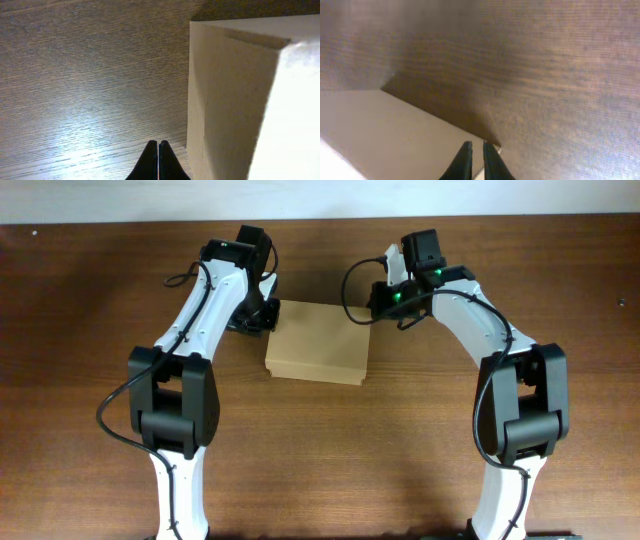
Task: Pack container
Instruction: 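Press the lid down onto the box with both grippers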
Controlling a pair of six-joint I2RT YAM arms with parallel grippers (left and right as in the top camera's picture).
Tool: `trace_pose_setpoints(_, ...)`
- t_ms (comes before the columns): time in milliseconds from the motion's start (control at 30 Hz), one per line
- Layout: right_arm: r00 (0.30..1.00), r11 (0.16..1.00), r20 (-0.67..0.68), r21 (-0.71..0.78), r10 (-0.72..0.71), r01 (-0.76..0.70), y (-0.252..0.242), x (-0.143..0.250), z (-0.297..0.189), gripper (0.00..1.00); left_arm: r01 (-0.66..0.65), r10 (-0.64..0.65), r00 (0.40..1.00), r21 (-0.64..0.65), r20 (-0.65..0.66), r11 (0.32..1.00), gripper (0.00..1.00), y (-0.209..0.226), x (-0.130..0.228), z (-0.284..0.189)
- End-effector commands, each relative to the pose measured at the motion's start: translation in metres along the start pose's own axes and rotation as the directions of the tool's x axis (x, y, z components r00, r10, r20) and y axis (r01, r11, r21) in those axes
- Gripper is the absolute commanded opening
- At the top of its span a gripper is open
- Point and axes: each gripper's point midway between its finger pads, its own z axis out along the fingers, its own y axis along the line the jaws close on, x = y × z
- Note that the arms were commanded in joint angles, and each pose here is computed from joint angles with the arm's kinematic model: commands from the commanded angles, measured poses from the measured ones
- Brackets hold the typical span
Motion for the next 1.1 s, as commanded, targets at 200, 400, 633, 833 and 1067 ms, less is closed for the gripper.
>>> trace_pose_setpoints(200,0.997,0.999,0.076,-0.006,0.034,-0.033,-0.018,-0.032,-0.022,0.1,0.026,-0.024,0.999,-0.032,0.044,0.999,0.03,0.014,-0.014,-0.004)
trace_pose_setpoints(400,0.99,0.997,0.138,0.057,0.041,-0.049,-0.044,-0.072,-0.083,0.08,0.114,-0.105,0.969,-0.028,0.223,0.993,0.04,0.048,-0.055,-0.057)
trace_pose_setpoints(633,0.972,0.964,0.226,0.265,-0.059,-0.003,-0.058,-0.112,-0.181,0.05,0.215,-0.165,0.89,-0.071,0.426,0.974,0.04,0.098,-0.08,-0.142)
trace_pose_setpoints(833,0.892,0.946,0.421,0.323,-0.167,0.024,-0.011,-0.146,-0.294,0.06,0.273,-0.176,0.761,-0.061,0.624,0.96,0.06,0.121,-0.08,-0.242)
trace_pose_setpoints(1067,0.721,0.94,0.635,0.334,-0.277,0.067,0.056,-0.132,-0.421,0.08,0.283,-0.15,0.603,-0.034,0.784,0.958,0.11,0.116,-0.048,-0.336)
